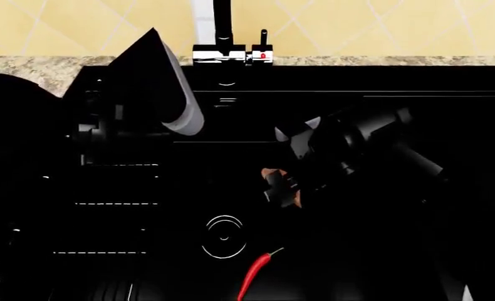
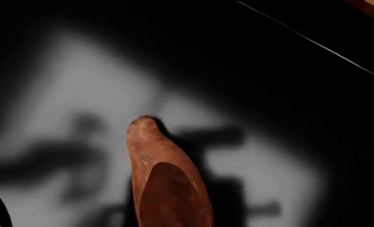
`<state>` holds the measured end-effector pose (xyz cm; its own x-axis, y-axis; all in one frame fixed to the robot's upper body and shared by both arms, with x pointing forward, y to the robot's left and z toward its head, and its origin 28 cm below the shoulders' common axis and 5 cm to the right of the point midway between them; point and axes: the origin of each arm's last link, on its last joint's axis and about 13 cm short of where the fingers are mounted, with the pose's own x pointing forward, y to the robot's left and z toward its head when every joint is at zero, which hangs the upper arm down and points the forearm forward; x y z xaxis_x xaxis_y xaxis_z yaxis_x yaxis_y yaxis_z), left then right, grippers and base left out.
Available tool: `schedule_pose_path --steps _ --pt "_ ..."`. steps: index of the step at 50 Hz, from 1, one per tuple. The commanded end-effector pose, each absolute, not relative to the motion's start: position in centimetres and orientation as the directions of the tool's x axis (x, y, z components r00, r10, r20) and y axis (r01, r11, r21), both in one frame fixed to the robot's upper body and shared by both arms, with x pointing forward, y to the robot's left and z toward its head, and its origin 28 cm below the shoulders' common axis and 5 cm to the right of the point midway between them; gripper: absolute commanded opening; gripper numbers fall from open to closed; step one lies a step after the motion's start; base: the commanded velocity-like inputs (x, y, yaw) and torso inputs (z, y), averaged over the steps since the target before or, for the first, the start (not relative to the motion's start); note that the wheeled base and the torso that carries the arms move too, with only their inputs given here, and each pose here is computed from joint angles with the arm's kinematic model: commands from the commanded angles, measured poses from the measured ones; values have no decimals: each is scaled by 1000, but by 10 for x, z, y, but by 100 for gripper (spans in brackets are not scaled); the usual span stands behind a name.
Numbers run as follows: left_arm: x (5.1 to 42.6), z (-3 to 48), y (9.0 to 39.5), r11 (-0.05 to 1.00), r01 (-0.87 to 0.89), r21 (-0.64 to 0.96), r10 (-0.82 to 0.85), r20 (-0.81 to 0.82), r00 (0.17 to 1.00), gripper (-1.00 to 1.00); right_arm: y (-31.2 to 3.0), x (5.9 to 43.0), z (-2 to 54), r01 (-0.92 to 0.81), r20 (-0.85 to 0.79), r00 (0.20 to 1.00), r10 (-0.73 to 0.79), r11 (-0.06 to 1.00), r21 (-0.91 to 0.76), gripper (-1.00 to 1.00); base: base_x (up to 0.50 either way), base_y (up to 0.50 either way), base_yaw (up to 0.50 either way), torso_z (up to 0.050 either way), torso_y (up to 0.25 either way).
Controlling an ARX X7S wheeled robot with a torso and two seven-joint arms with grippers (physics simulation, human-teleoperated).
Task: Pick up the fruits and vegetables and place them in the sink. Turn on the sink faucet to wash them. Then turn the sink off and put them in the tray.
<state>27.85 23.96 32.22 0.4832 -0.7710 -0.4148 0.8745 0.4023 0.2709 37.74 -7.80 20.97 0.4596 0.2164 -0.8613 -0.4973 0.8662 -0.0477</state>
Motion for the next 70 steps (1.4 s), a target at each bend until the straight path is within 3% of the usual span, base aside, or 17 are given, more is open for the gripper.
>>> schedule_pose_path --steps 1,14,30,53,66,70 --pt "277 322 240 401 875 272 -771 -414 483 100 -70 365 175 -501 -897 372 240 865 23 -100 0 3 4 0 -11" --pt "266 328 231 351 879 323 -776 -424 466 100 -82 349 259 -601 -763 561 321 792 -109 -100 1 0 1 -1 -2" --pt "271 335 232 379 859 343 -762 -410 501 100 -97 313 312 -678 -595 636 491 724 -127 -100 0 0 0 0 0" --pt "275 333 231 377 858 347 -748 -432 504 100 -129 275 361 -582 -335 787 518 803 -125 -100 0 0 0 0 0" --pt "262 315 201 335 890 309 -720 -525 454 100 -144 272 378 -533 -177 842 510 837 -126 -100 0 0 0 0 0" --pt "258 311 186 354 882 311 -694 -544 471 100 -147 272 379 -531 -159 845 511 837 -131 -100 0 0 0 0 0"
